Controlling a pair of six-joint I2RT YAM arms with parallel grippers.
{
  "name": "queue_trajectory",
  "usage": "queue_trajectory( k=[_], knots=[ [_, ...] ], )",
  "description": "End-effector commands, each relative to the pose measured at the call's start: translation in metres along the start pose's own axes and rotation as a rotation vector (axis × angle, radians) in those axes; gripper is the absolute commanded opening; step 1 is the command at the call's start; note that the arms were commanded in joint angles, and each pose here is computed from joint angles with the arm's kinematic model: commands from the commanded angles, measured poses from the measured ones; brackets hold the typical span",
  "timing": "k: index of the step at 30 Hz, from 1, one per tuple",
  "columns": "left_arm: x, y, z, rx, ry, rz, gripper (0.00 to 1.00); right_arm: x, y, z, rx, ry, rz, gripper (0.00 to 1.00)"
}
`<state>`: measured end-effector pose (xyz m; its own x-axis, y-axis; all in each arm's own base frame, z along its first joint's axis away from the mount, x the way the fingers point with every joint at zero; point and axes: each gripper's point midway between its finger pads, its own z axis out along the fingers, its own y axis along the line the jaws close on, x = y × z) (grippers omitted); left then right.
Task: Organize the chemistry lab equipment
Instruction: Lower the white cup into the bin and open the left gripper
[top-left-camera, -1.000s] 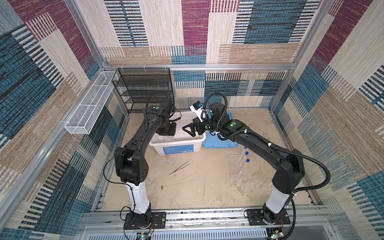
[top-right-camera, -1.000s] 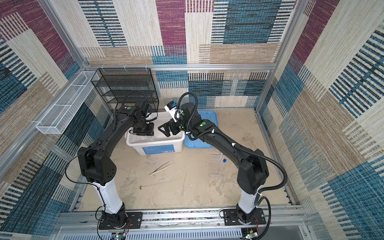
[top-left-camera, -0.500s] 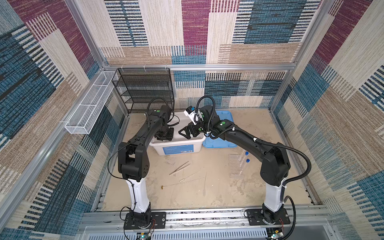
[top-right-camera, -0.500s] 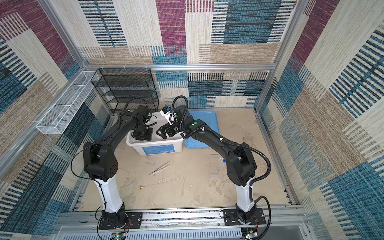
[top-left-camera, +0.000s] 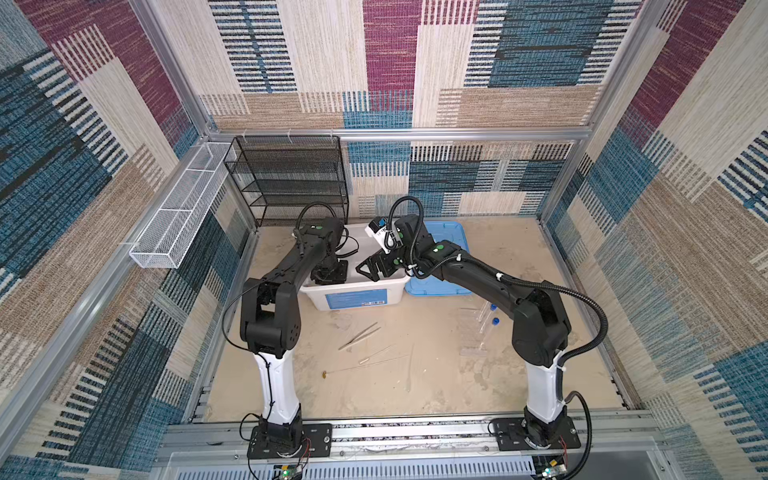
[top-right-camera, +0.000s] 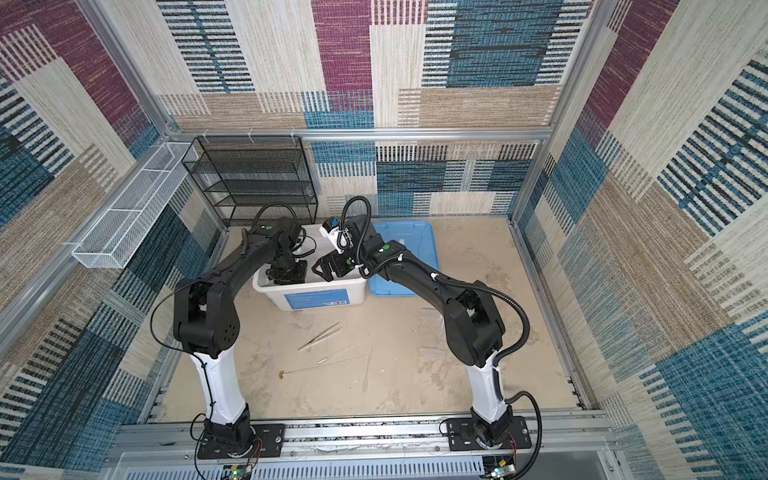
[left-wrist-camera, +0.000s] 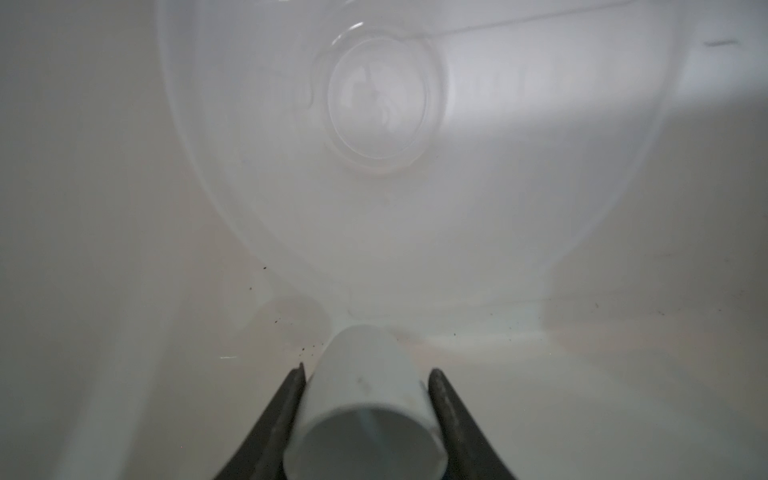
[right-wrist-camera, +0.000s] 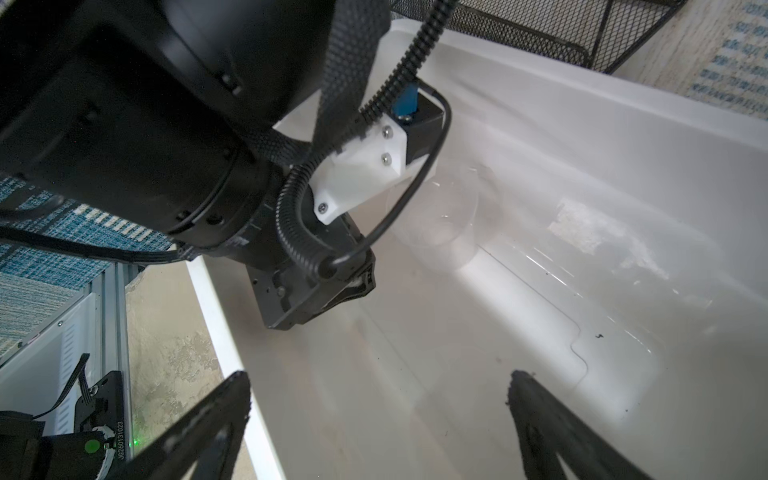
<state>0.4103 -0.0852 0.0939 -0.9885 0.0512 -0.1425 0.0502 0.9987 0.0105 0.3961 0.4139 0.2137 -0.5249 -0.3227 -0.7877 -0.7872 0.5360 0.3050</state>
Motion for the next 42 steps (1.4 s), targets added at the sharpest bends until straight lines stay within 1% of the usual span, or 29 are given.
queue_trajectory(
  k=[1, 8, 10, 13, 18, 25, 30, 36, 42],
  knots=[
    [0.000, -0.003, 0.006, 0.012, 0.000, -0.018, 0.33, -0.008, 0.001, 0.001, 0.000, -0.034, -0.013, 0.98],
    [0.002, -0.007, 0.015, 0.030, 0.007, -0.035, 0.35, -0.006, 0.000, 0.004, -0.003, -0.034, -0.006, 0.98],
    [0.003, -0.004, 0.017, 0.008, 0.009, -0.031, 0.36, -0.005, 0.000, 0.005, -0.004, -0.031, -0.002, 0.98],
    [0.005, -0.006, 0.023, 0.020, 0.018, -0.033, 0.41, -0.004, 0.000, 0.005, -0.003, -0.033, -0.001, 0.98],
    [0.005, -0.014, 0.030, 0.051, 0.028, -0.043, 0.41, -0.002, -0.001, 0.006, -0.004, -0.033, 0.006, 0.98],
    [0.008, -0.015, 0.039, 0.045, 0.040, -0.048, 0.42, 0.002, -0.002, 0.007, 0.000, -0.030, 0.010, 0.98],
    [0.005, -0.022, 0.040, 0.069, 0.036, -0.058, 0.43, 0.006, -0.003, 0.010, -0.003, -0.023, 0.018, 0.98],
    [0.008, -0.021, 0.049, 0.060, 0.051, -0.061, 0.47, 0.008, -0.005, 0.011, 0.001, -0.020, 0.020, 0.98],
    [0.011, -0.024, 0.058, 0.076, 0.065, -0.070, 0.47, 0.010, -0.006, 0.013, 0.004, -0.016, 0.021, 0.98]
  ],
)
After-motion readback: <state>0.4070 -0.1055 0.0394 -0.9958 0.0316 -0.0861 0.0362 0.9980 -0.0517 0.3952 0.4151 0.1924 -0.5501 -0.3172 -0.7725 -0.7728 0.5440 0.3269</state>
